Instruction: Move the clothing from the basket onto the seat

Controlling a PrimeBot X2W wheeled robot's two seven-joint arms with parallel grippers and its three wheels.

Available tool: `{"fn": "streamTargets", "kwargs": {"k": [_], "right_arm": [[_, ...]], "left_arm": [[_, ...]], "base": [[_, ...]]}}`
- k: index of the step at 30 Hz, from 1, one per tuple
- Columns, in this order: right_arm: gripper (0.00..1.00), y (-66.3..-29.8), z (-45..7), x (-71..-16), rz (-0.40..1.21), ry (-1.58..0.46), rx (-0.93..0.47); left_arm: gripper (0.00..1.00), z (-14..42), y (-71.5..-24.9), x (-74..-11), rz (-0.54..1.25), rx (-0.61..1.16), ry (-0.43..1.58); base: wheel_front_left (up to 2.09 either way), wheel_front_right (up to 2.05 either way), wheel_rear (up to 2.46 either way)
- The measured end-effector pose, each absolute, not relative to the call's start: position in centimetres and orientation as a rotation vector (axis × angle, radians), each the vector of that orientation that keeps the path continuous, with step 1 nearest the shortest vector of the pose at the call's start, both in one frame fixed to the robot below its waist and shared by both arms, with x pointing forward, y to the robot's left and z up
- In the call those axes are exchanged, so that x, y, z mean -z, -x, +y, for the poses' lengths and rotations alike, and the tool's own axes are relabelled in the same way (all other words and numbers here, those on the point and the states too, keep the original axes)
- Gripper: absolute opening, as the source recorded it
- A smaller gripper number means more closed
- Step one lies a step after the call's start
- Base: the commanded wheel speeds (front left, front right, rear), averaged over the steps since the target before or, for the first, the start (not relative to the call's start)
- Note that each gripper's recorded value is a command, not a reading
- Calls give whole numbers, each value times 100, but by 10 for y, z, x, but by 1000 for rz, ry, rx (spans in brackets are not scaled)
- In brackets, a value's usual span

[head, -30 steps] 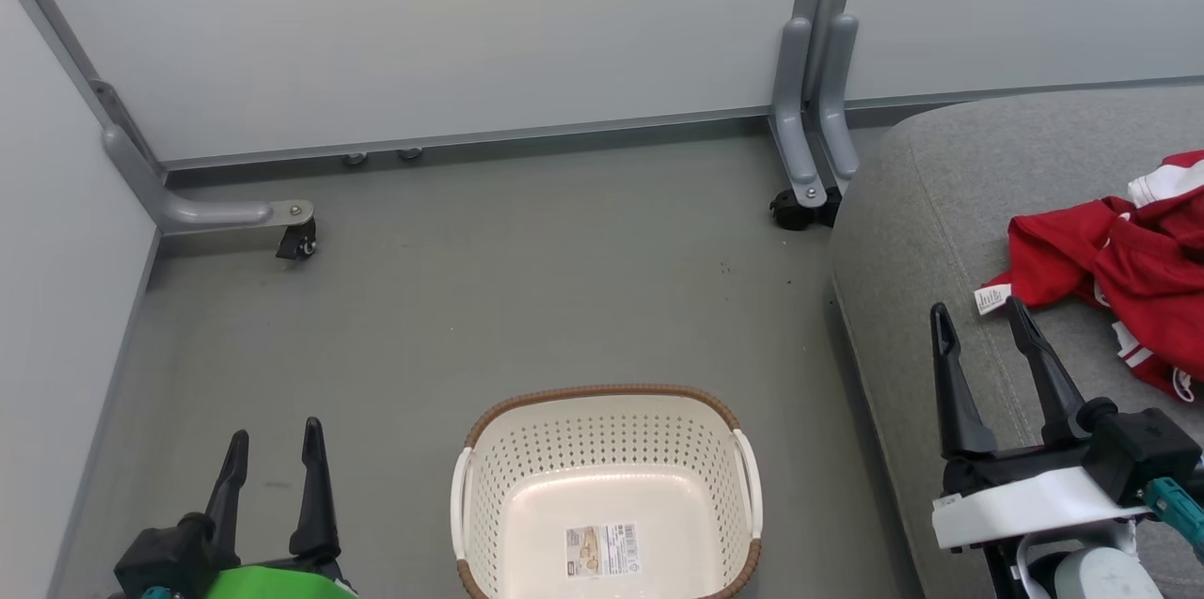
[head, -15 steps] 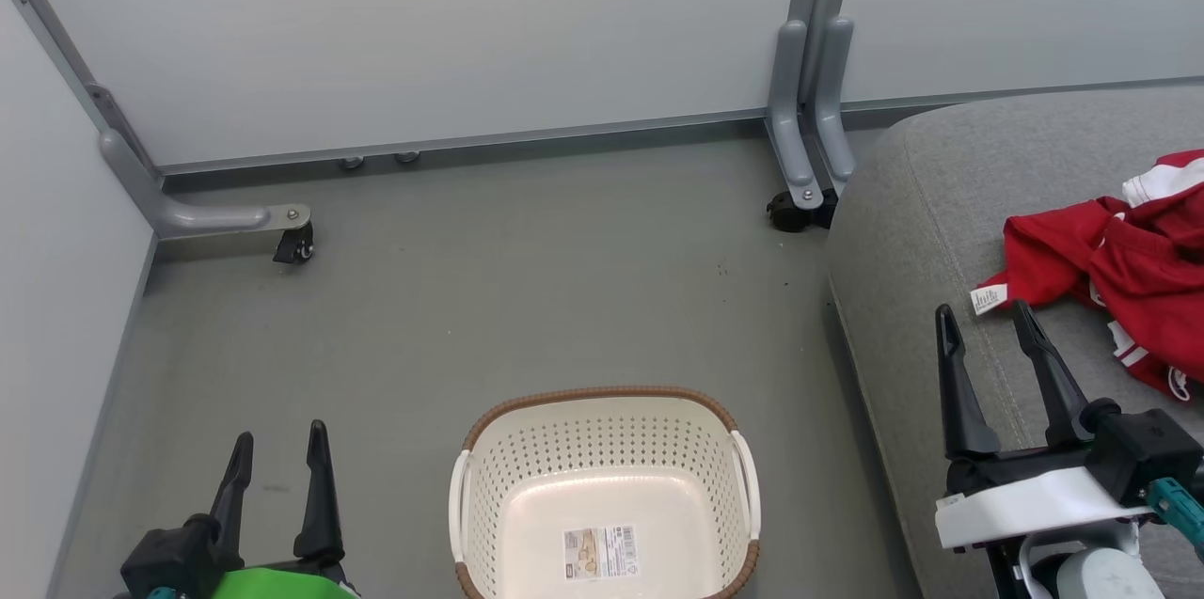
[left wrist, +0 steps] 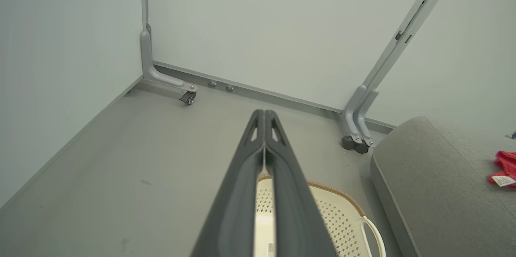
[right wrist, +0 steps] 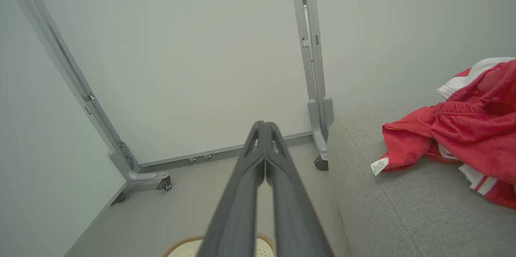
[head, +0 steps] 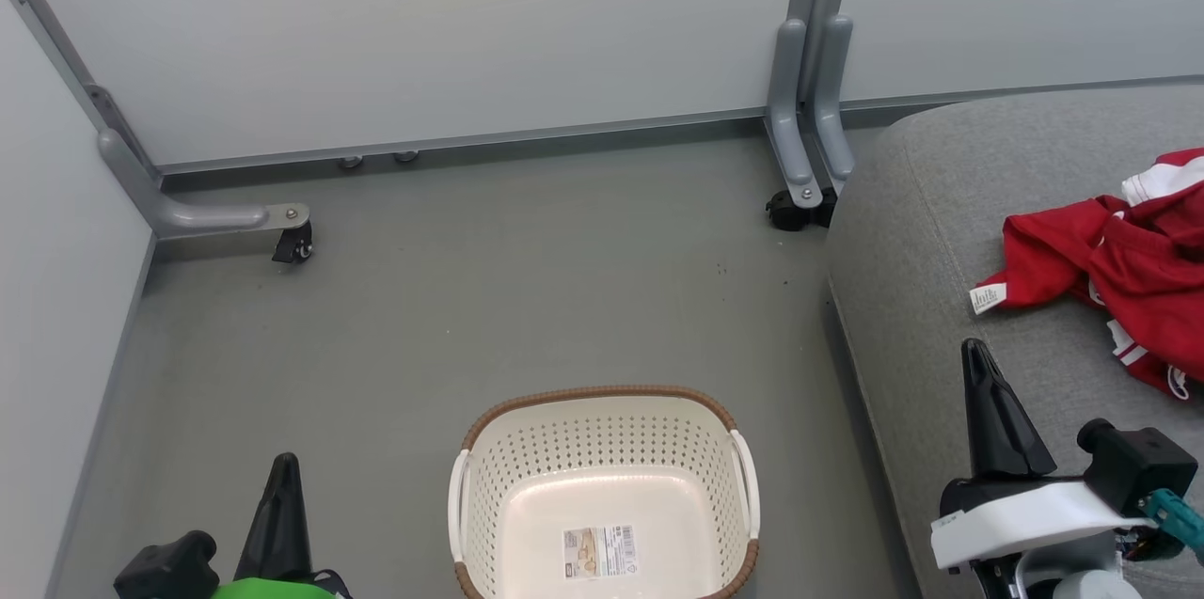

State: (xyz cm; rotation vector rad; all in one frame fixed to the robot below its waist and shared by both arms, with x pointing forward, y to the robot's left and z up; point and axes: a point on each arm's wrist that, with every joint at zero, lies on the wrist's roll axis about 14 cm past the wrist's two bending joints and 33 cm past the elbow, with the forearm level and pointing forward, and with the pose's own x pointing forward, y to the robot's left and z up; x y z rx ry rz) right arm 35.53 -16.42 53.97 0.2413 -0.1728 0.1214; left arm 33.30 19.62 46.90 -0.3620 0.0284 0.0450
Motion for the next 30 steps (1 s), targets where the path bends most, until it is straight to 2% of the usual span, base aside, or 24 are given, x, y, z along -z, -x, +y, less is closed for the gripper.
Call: {"fn": "streamTargets", "kwargs": {"k": [30], "right_arm": [[0,-368,-184,-520,-67,-738,-36]], "left_arm": [[0,206,-350,-473,43,-109,814]], "base": [[0,0,0]]}}
